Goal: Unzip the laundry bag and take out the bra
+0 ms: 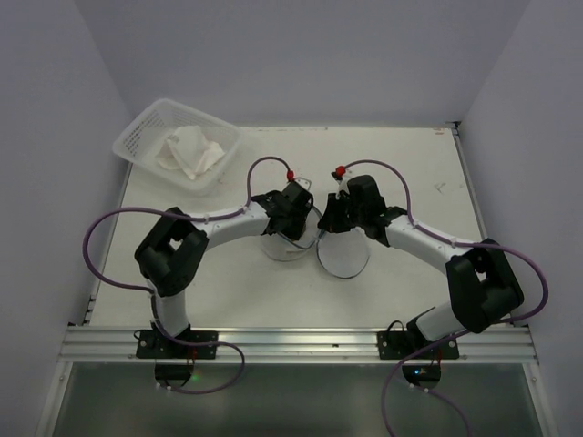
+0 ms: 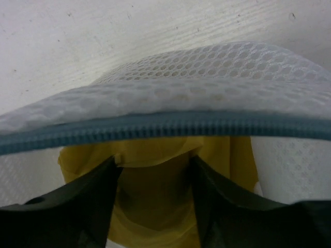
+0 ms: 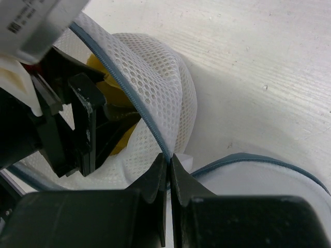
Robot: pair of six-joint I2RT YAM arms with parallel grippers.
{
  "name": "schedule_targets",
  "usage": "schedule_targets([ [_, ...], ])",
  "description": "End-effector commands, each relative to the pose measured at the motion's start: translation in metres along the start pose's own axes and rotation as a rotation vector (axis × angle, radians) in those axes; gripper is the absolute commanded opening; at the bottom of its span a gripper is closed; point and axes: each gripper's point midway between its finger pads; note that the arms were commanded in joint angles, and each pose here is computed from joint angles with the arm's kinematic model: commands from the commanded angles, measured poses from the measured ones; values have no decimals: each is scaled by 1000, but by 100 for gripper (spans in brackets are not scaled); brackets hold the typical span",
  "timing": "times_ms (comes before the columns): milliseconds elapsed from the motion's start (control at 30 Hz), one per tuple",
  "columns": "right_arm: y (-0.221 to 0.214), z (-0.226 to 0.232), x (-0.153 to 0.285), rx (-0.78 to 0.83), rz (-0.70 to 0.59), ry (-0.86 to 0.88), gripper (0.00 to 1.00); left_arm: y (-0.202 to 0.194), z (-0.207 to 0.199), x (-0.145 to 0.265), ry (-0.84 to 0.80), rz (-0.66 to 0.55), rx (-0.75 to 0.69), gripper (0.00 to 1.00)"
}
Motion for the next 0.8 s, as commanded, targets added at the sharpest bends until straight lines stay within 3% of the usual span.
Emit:
schedule_targets([
  [0, 8, 4, 1, 14, -42, 8, 0, -7, -9, -9, -41, 4, 31, 54],
  [33, 7, 3, 1, 11, -39, 5, 0, -7, -9, -7, -47, 3, 32, 47],
  [67, 6, 3, 0, 9, -37, 1, 0, -5, -10, -4, -52, -2, 34, 31],
  [167, 6, 1, 1, 7, -35, -10, 0, 7, -14, 15, -101, -44, 41, 3],
  [200, 5, 0, 2, 8, -31, -14, 0, 8, -14, 20, -117, -53, 32, 0],
  [533, 21, -4, 3, 43, -32, -49, 0, 43, -78, 133, -677, -263, -144, 0],
  [767, 10, -4, 4, 54, 5, -42, 0, 86, -83, 176, -809, -433, -90, 0],
])
Point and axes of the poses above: each gripper's point midway between its finger pads, its own x axis back along the fingers, its own z axis along the line the jaws close on, y = z × x, and after that the axes turned 13 degrees about x, right-handed
